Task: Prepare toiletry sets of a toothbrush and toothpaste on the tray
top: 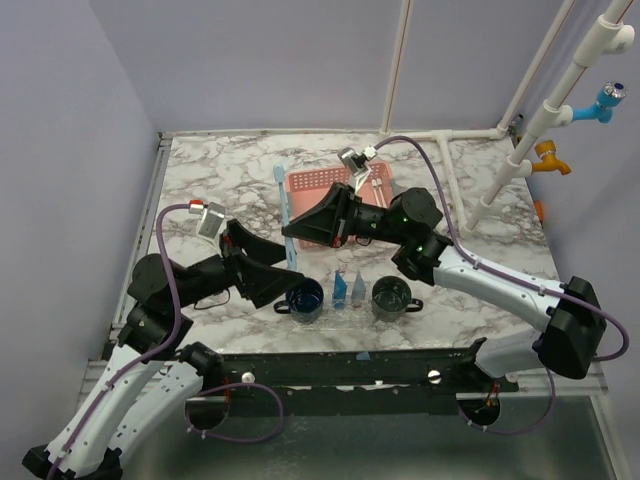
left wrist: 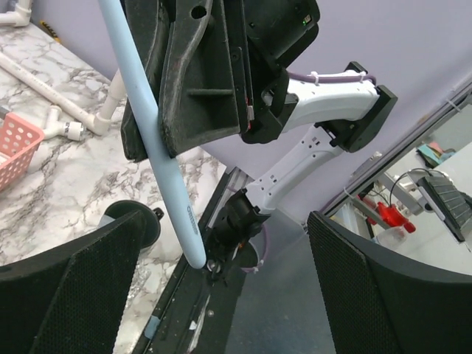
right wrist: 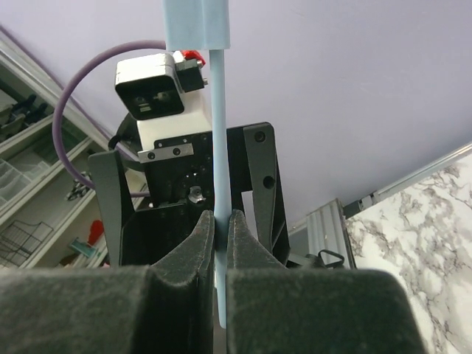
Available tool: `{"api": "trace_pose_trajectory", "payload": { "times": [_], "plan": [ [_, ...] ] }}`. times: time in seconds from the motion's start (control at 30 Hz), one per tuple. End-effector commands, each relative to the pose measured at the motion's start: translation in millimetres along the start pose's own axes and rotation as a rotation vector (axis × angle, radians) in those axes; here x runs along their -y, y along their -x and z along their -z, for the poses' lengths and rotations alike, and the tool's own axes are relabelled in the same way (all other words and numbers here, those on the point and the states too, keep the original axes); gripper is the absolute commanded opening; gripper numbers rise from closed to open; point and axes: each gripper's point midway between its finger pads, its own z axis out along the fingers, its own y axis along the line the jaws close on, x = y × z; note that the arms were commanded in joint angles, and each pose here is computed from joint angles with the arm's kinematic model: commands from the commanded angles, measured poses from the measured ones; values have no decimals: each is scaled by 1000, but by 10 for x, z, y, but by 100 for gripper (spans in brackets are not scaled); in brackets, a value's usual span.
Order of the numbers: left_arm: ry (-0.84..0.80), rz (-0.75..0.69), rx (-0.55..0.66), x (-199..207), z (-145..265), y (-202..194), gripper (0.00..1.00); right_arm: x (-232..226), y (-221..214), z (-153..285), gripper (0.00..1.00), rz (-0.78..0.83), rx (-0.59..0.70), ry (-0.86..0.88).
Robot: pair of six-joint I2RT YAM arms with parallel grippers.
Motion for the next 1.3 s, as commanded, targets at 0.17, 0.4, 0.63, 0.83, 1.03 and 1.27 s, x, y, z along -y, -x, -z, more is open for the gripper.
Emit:
{"api": "trace_pose_trajectory", "payload": {
  "times": [0.17,0.4,0.63,0.83,1.03,1.27],
  "plan": [
    [-111,-8,1,266,26,66,66,-254,51,-85,0,26,30,89],
    [-117,-4,1,286,53,46,38,-309,44,-111,1,36,34,98],
    [-111,-5,3,284,65,45,10,-360,26,-116,0,44,34,101],
    [-94,-4,4,261,68,46,0,-342,3,-106,1,47,28,77],
    [-26,-20,10,165,107,35,0,-213,-45,-62,30,60,5,-5],
    [102,-60,-35,-48,187,-58,0,-132,-100,18,51,92,-42,-87]
  ]
}}
